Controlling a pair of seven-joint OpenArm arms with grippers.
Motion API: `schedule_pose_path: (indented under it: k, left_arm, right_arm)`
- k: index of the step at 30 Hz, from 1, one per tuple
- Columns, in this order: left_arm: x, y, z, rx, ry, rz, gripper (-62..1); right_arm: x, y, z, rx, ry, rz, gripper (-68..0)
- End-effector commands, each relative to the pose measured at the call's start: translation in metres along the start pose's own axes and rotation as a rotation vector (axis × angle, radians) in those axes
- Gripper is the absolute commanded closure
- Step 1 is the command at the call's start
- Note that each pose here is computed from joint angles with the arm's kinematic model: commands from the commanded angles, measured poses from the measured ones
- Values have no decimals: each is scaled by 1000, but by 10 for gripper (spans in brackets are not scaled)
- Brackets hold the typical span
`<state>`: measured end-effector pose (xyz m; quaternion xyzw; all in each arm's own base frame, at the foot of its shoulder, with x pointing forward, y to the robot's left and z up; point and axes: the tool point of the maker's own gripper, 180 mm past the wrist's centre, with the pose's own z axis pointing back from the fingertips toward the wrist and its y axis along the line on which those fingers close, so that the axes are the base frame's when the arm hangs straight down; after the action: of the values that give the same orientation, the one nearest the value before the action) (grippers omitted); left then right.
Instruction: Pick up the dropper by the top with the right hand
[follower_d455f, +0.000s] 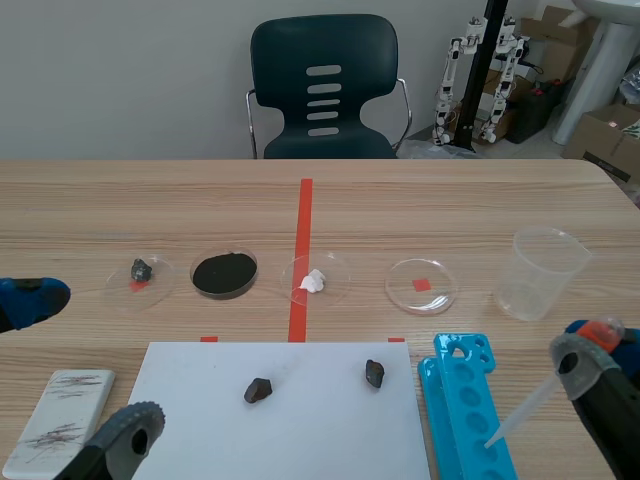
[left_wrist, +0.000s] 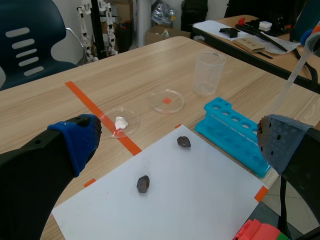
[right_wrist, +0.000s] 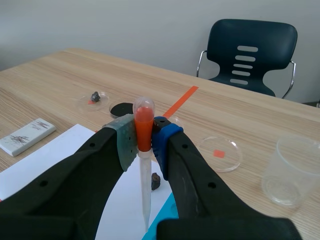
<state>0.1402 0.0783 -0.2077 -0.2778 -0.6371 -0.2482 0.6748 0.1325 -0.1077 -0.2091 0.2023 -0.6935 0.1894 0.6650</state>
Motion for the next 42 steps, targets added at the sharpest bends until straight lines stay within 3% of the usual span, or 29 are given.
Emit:
schedule_pose_path:
  k: [1,42]
  left_arm:
    - [12,-2,-3,-5,-45,-1,-623]
    - [12,-2,-3,-5,-45,-1,-623]
  right_arm:
    - [12,1,-4,7,-43,4,-77]
    - [10,0,-4,7,-31,4,-77]
